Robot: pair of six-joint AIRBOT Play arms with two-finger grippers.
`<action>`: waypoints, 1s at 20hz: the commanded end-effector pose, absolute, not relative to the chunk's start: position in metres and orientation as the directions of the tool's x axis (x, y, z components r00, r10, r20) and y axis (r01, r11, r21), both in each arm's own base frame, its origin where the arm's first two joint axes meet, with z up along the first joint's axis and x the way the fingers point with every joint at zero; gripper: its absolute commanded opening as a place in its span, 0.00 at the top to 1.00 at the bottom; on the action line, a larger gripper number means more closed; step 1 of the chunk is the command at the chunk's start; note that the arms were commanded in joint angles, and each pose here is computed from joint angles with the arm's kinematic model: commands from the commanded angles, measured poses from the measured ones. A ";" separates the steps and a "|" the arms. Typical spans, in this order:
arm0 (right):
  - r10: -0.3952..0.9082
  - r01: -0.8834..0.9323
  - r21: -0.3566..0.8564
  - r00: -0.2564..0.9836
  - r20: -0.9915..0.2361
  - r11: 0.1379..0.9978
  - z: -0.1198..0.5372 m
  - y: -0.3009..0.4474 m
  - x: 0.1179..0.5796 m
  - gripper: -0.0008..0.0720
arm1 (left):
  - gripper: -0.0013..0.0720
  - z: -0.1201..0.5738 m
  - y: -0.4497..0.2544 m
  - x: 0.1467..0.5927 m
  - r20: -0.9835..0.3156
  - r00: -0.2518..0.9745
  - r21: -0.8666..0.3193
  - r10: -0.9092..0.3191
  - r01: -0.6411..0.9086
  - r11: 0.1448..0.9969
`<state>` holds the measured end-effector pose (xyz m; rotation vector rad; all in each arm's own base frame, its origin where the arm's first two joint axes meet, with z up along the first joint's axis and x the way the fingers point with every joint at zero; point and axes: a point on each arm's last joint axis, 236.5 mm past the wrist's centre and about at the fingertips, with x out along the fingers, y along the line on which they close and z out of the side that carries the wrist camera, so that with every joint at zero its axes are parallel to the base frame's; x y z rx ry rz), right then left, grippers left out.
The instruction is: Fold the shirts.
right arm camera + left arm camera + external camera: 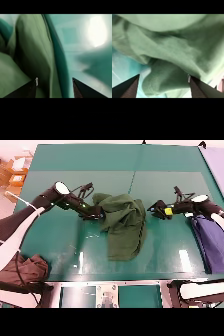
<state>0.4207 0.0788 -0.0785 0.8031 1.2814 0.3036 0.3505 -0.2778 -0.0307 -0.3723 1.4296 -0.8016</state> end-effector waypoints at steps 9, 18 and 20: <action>0.671 0.128 0.713 0.258 -0.695 0.689 -0.087 0.120 0.470 0.97 | 0.95 -0.029 -0.308 0.333 -0.688 -0.105 -0.699 -0.718 0.364 0.616; 0.698 0.150 0.733 0.228 -0.679 0.664 -0.080 0.103 0.461 0.97 | 0.16 0.006 -0.237 0.331 -0.657 -0.188 -0.754 -0.730 0.170 0.635; 0.698 0.150 0.733 0.229 -0.679 0.664 -0.080 0.103 0.462 0.97 | 0.06 -0.008 -0.267 0.321 -0.675 -0.191 -0.736 -0.713 0.246 0.631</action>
